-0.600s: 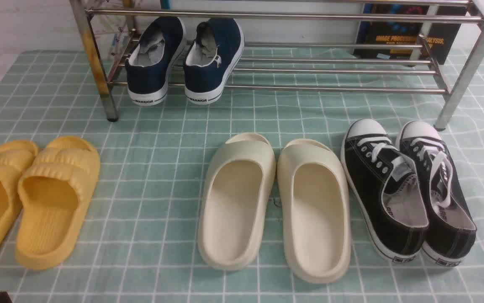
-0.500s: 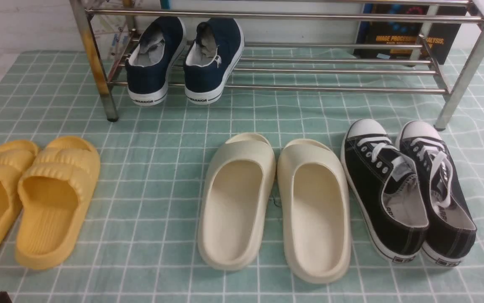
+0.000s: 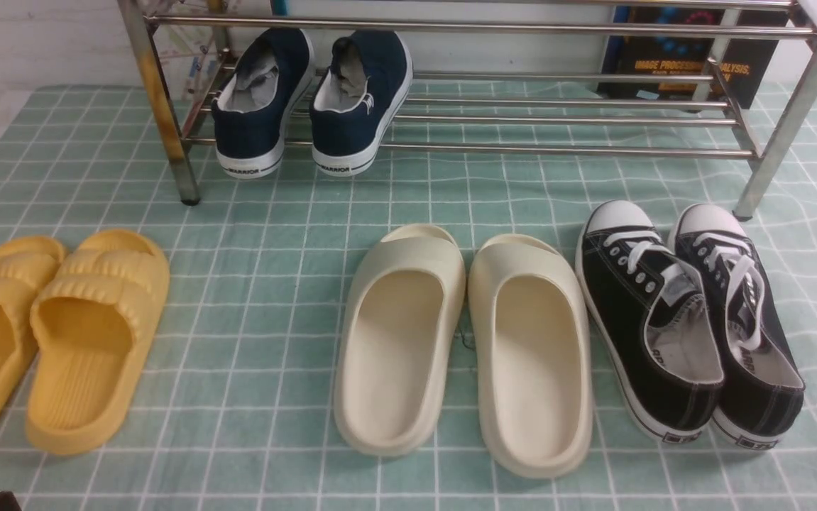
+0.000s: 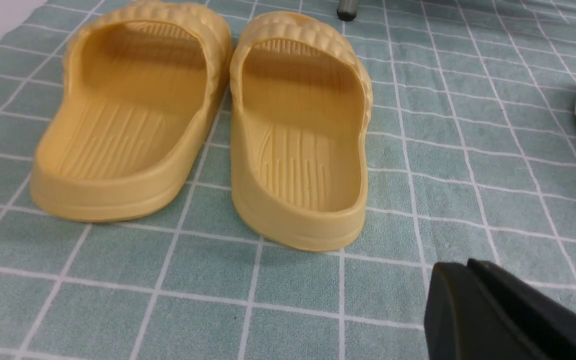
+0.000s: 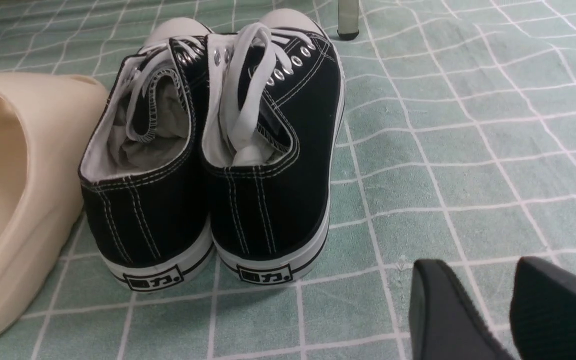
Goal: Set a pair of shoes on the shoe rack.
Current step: Use the right arm to grab the shoe closest to it
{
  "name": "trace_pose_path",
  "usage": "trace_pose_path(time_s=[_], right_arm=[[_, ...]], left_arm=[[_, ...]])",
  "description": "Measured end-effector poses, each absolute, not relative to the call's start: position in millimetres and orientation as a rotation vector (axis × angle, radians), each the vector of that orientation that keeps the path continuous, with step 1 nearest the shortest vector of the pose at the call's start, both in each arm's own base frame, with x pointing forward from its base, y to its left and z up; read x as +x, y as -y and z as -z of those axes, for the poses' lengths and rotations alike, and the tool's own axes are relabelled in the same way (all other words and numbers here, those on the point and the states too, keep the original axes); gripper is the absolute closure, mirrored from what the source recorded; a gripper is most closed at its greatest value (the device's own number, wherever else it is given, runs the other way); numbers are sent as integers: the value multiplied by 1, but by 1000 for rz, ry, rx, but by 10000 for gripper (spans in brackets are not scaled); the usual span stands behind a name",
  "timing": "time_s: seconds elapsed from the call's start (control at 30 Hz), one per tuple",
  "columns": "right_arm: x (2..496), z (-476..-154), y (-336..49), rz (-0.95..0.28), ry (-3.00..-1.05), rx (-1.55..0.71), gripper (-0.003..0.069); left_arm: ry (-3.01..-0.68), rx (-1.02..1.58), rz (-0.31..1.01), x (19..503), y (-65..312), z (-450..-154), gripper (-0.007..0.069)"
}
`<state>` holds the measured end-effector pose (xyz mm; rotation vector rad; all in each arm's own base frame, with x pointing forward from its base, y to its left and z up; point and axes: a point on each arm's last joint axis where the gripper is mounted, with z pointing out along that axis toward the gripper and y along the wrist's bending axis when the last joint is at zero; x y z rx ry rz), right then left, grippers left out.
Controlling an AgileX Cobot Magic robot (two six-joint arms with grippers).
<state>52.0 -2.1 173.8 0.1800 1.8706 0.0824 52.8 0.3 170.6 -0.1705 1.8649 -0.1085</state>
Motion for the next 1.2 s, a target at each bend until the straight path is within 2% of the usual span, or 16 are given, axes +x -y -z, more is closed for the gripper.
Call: trace_pose_path(time_s=[0.13,0.2,0.3,0.37,0.4,0.43,0.47,0.5,0.53,0.6,0.8,0.97,1.1,1.2], right_arm=[[52,-174,2,-93,-1870,187,412],[52,-174,0,-147,-1867,223,412],[52,-174,-5,-314,-1851,349,412],[52,-175,-10,-503,-1829,498,412],[52,-175,-11,-544,-1823,531,412],[52,-176,-15,-693,-1796,648,412],[52,-176,-15,-708,-1792,659,412],[52,-177,-17,-799,-1752,732,412],[53,-178,-17,-835,-1721,761,412],[54,-182,-16,-871,-1665,791,412],[56,-191,-9,-861,-1523,804,412],[56,-193,-7,-805,-1516,751,418],[55,-198,-11,-711,-1603,606,454],[51,-223,-13,-640,-1599,466,529]], left_arm=[[-1865,-171,108,53,0,-171,596],[-1865,-171,108,53,0,-171,596],[-1865,-171,108,53,0,-171,594],[-1865,-171,108,53,0,-171,589],[-1865,-171,108,53,0,-171,588],[-1865,-171,108,53,0,-171,586],[-1865,-171,108,53,0,-171,586],[-1865,-171,108,53,0,-171,585],[-1865,-171,108,53,0,-171,583],[-1865,-171,108,53,0,-171,581],[-1865,-171,108,53,0,-171,578],[-1865,-171,108,53,0,-171,575],[-1865,-171,108,53,0,-171,571],[-1865,-171,108,53,0,-171,568]])
